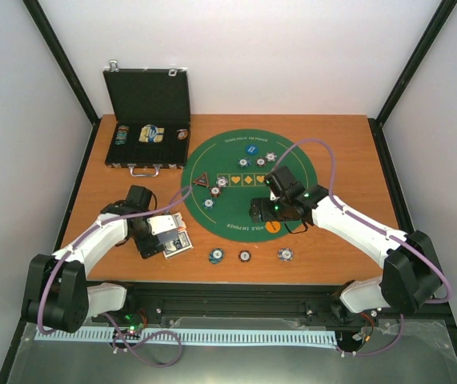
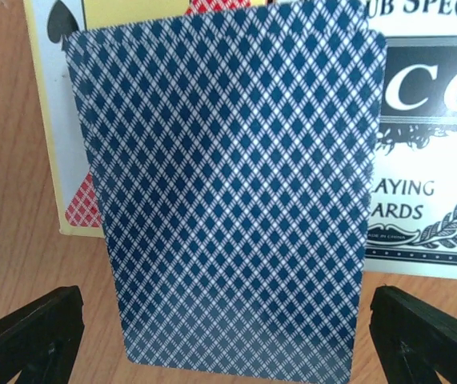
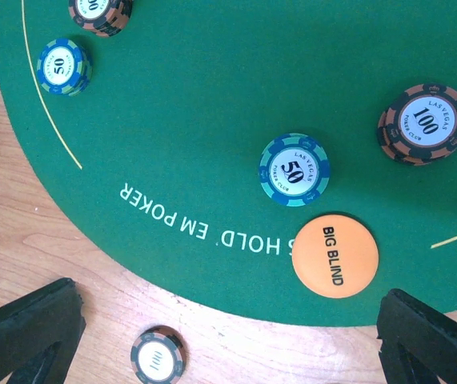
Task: Distribute texas hold em gaming equipment
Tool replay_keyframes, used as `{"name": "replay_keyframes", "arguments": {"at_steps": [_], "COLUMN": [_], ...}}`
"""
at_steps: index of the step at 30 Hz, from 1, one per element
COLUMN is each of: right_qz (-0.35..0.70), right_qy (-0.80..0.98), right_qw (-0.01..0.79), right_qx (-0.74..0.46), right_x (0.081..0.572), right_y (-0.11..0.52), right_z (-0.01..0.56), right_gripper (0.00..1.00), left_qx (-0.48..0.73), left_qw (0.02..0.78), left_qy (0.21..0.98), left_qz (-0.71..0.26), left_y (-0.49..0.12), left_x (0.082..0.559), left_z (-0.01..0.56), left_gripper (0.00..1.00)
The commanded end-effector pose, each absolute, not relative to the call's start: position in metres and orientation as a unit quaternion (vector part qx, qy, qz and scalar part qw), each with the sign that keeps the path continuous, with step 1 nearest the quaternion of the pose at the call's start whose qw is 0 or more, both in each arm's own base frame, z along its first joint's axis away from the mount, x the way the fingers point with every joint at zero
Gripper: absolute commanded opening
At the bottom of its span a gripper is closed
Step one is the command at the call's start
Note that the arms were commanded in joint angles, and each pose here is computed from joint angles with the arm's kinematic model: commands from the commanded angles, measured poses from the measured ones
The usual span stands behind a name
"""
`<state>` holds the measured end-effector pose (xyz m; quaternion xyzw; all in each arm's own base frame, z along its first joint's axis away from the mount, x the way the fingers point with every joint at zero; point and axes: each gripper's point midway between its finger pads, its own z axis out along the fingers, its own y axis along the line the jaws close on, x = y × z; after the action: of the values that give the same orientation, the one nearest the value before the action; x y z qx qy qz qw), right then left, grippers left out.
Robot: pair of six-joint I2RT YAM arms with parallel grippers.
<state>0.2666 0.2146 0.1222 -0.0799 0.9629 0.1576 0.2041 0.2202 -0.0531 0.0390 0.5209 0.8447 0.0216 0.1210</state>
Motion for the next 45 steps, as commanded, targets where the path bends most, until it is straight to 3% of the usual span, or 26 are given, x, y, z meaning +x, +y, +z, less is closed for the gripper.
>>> {"name": "replay_keyframes", "arguments": {"at_steps": [1, 24, 37, 45], "right_qz": [0.167, 0.175, 0.175, 0.174], "right_qy": [0.959, 0.958, 0.958, 0.958], "right_qw": [0.215, 0.213, 0.211, 0.21], "right_qx": [-0.081, -0.084, -0.087, -0.089], "right_x": [0.266, 0.263, 0.263, 0.262], "right_y": [0.219, 0.222, 0.225, 0.226], "right_z": [0.133, 0.135, 0.133, 0.132], "right_gripper": [0.99, 0.97, 0.97, 0.96], "left_qx": [0.543, 0.547, 0.545, 0.545], "left_qw": [0.12, 0.116, 0.102, 0.115], "left_qy": [0.83, 0.828, 0.831, 0.829], "left_qz": [0.033, 0.04, 0.05, 0.05], "left_y": [-0.053, -0.052, -0.046, -0.049], "left_x": [0.222, 0.233, 0.23, 0.233], "left_z": [0.037, 0.022, 0.019, 0.022], "left_gripper": [1.0, 0.98, 0.74, 0.49]}}
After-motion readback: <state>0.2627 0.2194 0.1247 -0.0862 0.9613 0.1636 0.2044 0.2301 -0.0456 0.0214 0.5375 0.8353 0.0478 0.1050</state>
